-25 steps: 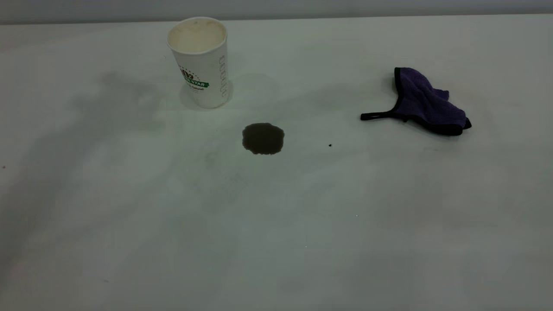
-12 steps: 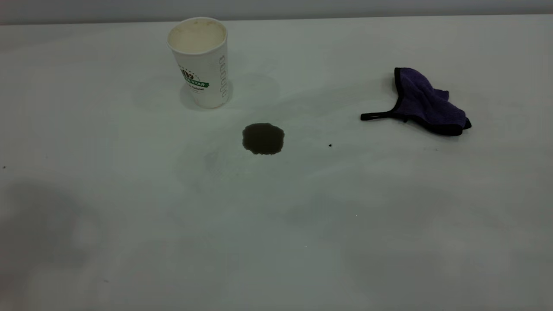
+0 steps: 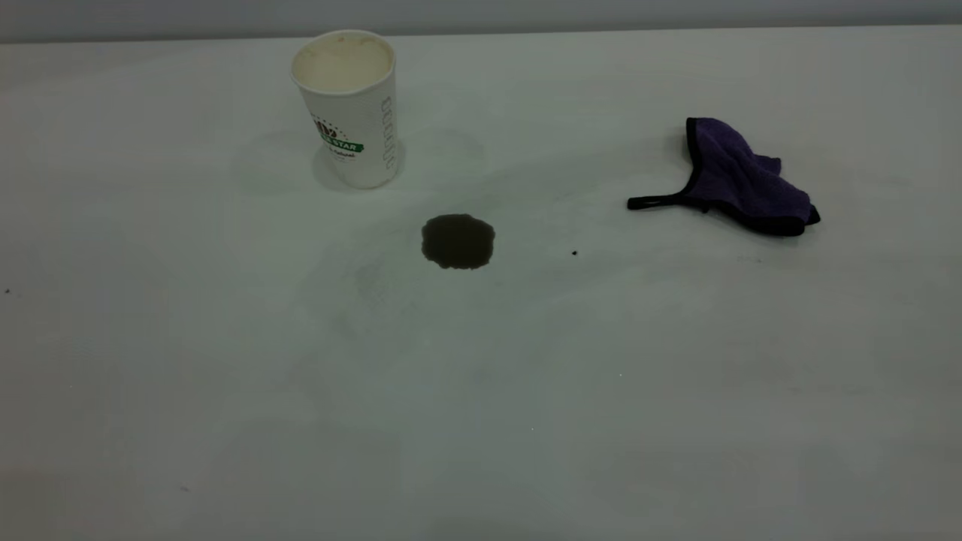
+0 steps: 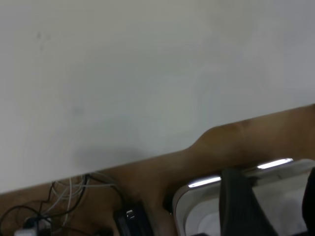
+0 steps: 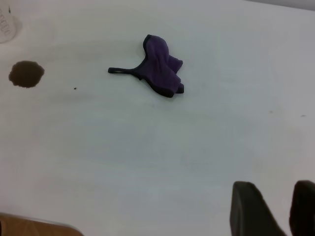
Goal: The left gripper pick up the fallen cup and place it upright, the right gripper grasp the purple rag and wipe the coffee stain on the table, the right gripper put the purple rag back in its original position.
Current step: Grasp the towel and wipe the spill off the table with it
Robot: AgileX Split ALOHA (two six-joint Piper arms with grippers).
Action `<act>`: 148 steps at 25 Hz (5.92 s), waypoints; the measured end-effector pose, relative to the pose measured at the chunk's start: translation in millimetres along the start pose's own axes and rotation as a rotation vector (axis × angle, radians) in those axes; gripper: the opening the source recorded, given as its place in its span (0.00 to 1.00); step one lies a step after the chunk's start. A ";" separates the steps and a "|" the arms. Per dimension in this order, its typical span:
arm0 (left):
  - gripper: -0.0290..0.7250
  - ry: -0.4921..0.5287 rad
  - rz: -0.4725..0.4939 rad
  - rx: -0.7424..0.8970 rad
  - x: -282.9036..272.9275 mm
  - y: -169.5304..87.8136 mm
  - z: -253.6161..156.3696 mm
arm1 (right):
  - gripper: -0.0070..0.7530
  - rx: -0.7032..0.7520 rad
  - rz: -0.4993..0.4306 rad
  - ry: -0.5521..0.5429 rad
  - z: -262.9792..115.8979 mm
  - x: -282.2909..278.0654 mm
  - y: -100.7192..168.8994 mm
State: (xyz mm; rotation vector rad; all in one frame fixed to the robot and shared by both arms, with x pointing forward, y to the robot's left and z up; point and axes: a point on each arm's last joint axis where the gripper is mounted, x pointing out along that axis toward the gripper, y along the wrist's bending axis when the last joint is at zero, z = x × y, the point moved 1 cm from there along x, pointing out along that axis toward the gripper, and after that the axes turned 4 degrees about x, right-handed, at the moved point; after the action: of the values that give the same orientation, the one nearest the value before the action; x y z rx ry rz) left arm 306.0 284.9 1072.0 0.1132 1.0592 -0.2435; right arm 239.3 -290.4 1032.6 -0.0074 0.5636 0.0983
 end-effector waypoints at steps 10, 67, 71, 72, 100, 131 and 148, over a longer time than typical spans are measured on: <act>0.55 -0.181 0.139 -0.067 6.8 -1.2 -66.2 | 0.32 0.000 0.000 0.000 0.0 0.0 0.0; 0.55 -0.388 0.141 0.014 0.4 -5.3 -89.0 | 0.88 0.065 -0.058 0.235 92.7 72.2 -14.3; 0.55 -0.388 0.141 0.014 0.4 -5.3 -89.0 | 0.96 0.064 -0.060 0.329 114.7 136.1 -20.5; 0.55 -0.388 0.141 0.014 0.4 -5.3 -89.0 | 0.97 0.064 -0.055 0.368 116.6 152.6 -21.5; 0.55 -0.388 0.141 0.015 0.4 -5.3 -89.0 | 0.96 -0.179 0.112 0.731 36.5 467.2 7.3; 0.55 -0.388 0.141 0.014 0.4 -5.3 -89.0 | 0.15 -0.287 0.321 0.653 6.5 522.4 145.1; 0.55 -0.389 0.141 0.014 0.4 -5.4 -89.1 | 0.15 -0.404 0.551 0.684 -0.5 521.5 273.9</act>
State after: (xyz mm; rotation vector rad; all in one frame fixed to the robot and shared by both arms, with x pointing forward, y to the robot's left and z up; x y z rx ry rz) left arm 229.3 298.3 1028.4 0.1462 0.6600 -0.1372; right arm 651.5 29.7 759.4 -0.2885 1.2113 0.7663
